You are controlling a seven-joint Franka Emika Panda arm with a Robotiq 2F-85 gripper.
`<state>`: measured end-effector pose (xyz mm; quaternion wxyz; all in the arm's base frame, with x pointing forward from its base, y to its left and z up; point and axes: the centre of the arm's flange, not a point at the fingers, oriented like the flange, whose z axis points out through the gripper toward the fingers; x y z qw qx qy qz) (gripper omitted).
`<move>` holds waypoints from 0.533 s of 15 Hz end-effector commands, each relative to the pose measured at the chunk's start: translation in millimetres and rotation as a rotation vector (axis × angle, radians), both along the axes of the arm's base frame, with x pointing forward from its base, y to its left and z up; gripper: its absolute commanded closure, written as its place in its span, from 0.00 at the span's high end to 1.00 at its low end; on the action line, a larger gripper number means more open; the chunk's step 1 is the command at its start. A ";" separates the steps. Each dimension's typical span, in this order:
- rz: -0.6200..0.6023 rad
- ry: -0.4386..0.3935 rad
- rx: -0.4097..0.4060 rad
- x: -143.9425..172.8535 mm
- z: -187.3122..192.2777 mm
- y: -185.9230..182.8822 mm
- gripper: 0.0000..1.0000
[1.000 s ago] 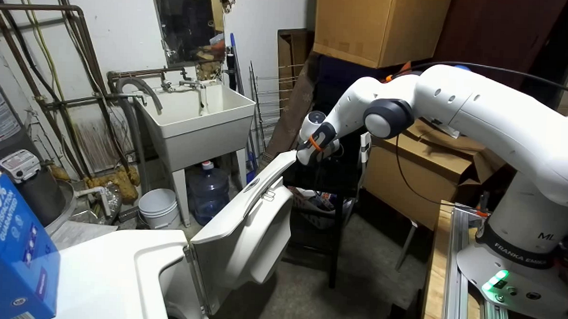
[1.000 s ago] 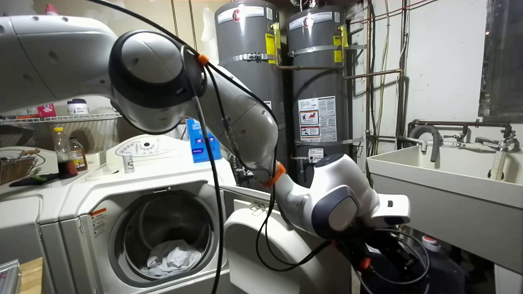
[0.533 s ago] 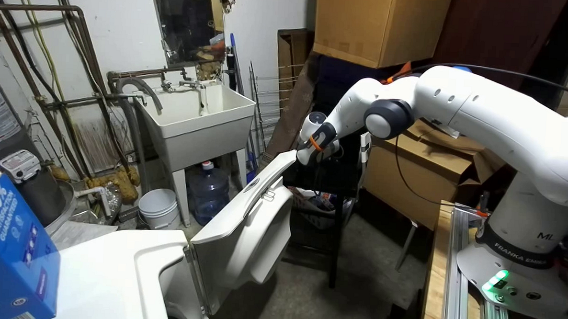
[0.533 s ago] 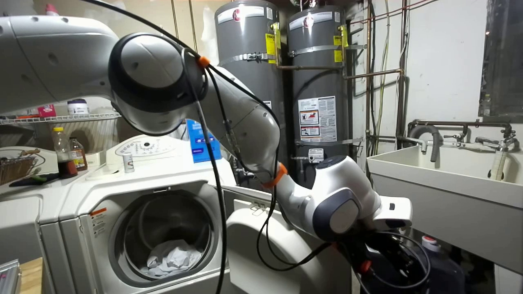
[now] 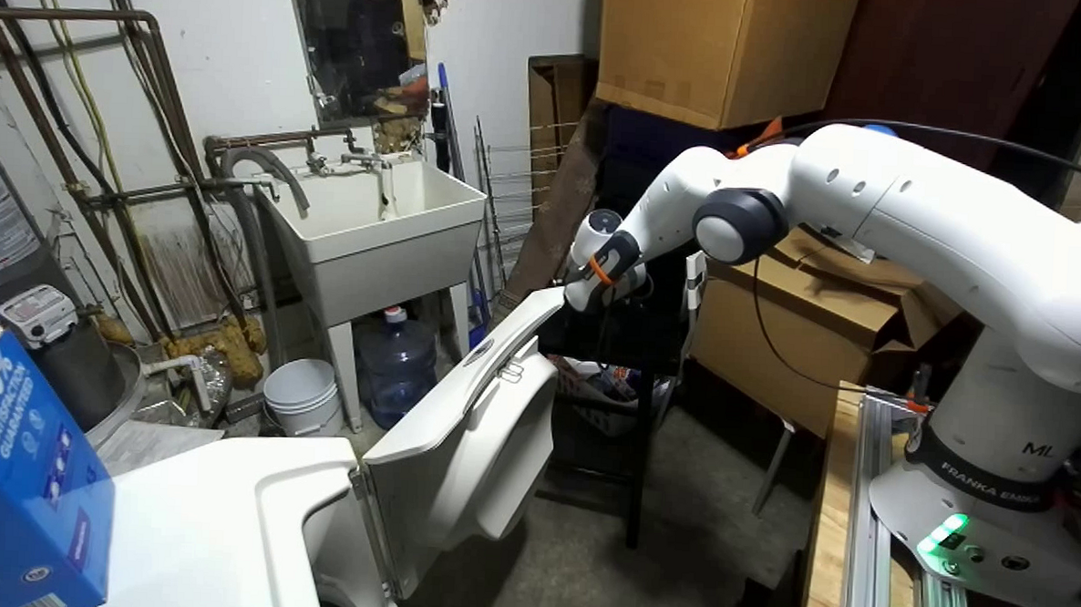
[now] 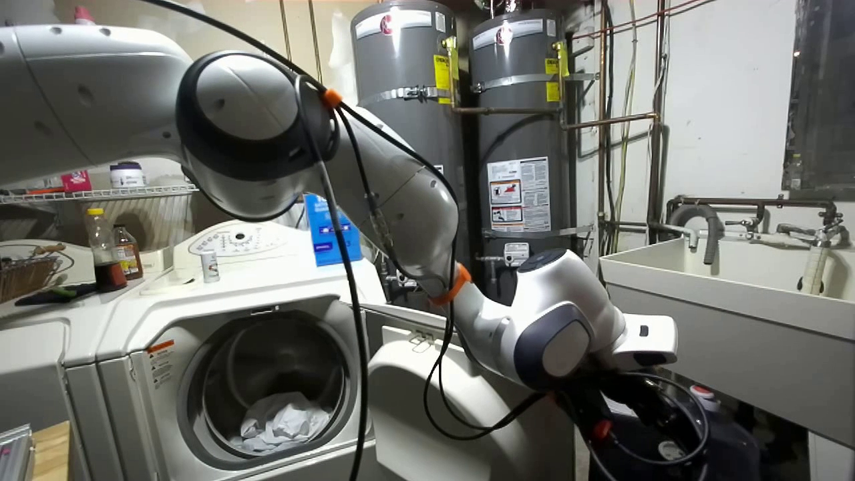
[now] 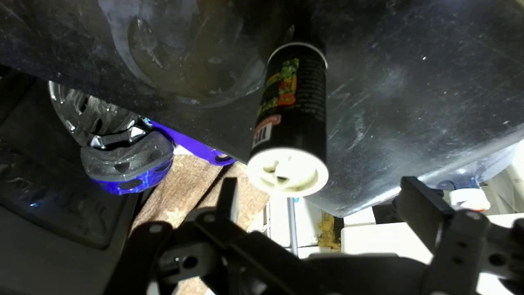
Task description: Move the pepper cellar to the black table
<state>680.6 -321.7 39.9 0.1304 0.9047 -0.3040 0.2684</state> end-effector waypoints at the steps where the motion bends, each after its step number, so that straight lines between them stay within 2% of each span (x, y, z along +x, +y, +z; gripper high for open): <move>1: -0.019 -0.032 -0.064 -22.1 35.5 6.9 1.00; 4: 0.072 -0.127 -0.141 -45.9 72.1 11.4 1.00; 8: 0.075 -0.284 -0.245 -76.5 117.5 12.0 1.00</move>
